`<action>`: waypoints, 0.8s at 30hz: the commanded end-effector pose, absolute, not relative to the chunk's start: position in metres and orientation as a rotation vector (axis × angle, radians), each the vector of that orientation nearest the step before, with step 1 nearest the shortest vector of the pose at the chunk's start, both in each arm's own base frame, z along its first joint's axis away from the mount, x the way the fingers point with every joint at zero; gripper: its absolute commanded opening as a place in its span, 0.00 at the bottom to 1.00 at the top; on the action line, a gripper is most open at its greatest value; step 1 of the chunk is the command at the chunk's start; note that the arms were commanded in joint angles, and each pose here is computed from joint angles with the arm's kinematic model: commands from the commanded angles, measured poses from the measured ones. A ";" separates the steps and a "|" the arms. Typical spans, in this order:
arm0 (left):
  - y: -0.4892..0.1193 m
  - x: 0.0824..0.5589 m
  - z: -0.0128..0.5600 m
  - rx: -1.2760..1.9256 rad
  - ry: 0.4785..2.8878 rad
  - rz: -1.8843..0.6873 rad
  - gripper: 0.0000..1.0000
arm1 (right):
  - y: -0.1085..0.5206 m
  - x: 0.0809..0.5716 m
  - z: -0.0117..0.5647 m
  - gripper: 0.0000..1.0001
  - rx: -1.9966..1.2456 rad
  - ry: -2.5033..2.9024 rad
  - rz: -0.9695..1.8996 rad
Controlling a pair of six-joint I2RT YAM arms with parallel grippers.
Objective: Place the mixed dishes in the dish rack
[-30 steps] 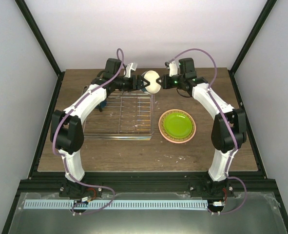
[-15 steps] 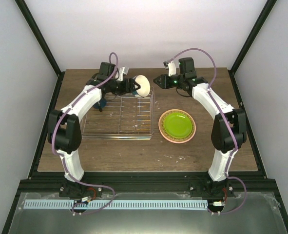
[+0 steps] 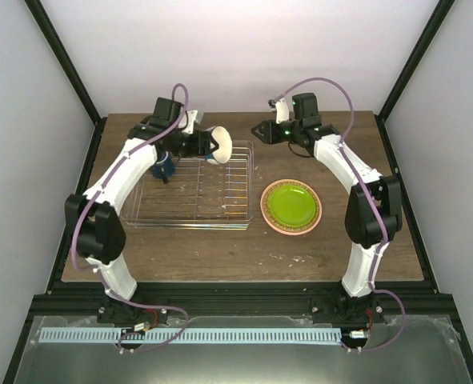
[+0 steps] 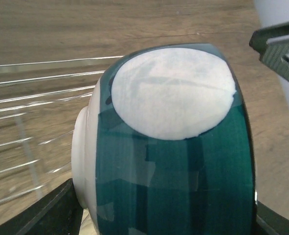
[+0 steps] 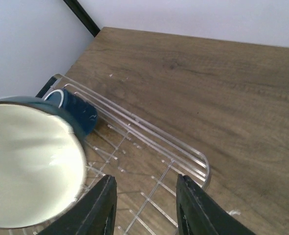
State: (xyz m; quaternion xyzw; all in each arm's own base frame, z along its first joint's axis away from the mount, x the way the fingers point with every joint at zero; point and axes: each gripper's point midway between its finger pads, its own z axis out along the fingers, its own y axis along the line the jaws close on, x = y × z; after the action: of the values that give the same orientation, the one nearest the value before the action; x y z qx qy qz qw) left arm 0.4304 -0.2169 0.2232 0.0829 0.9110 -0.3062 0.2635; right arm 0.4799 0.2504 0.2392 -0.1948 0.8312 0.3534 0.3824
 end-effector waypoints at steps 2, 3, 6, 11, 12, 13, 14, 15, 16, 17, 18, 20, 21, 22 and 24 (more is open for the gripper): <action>-0.170 0.411 0.271 0.214 2.419 -0.521 0.42 | 0.249 0.505 0.254 0.43 -0.484 2.078 0.852; -0.160 0.407 0.272 0.193 2.431 -0.455 0.42 | 0.248 0.508 0.255 0.46 -0.480 2.073 0.845; -0.137 0.391 0.271 0.148 2.472 -0.316 0.42 | 0.243 0.517 0.257 0.64 -0.467 2.071 0.816; -0.101 0.363 0.260 0.076 2.547 -0.084 0.42 | 0.237 0.529 0.259 0.81 -0.451 2.067 0.782; -0.093 0.358 0.258 0.058 2.562 -0.028 0.43 | 0.236 0.530 0.259 0.85 -0.445 2.068 0.778; -0.086 0.353 0.254 0.045 2.580 0.034 0.43 | 0.236 0.531 0.259 0.86 -0.446 2.067 0.777; -0.079 0.349 0.251 0.041 2.596 0.098 0.43 | 0.236 0.531 0.258 0.86 -0.446 2.069 0.776; -0.073 0.345 0.247 0.037 2.616 0.173 0.43 | 0.236 0.532 0.258 0.86 -0.447 2.069 0.776; -0.067 0.342 0.242 0.041 2.633 0.252 0.43 | 0.235 0.532 0.257 0.87 -0.444 2.071 0.773; -0.062 0.339 0.237 0.052 2.650 0.324 0.43 | 0.236 0.532 0.257 0.87 -0.445 2.074 0.774; -0.055 0.336 0.233 0.058 2.660 0.424 0.43 | 0.235 0.532 0.256 0.88 -0.444 2.076 0.772; -0.051 0.331 0.221 0.086 2.688 0.555 0.43 | 0.234 0.532 0.256 0.88 -0.442 2.078 0.767; -0.050 0.328 0.214 0.100 2.703 0.613 0.43 | 0.234 0.531 0.257 0.88 -0.446 2.076 0.766; -0.048 0.327 0.209 0.102 2.715 0.655 0.43 | 0.233 0.530 0.257 0.88 -0.446 2.077 0.763; -0.045 0.326 0.199 0.098 2.732 0.723 0.43 | 0.233 0.528 0.257 0.88 -0.449 2.080 0.759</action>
State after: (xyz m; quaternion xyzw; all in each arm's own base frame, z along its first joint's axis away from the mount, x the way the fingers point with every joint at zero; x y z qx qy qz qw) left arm 0.3328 -0.0704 0.2102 0.0414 0.9700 0.1497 0.1872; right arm 0.5245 0.2357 0.2423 -0.1748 0.8383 0.3118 0.4117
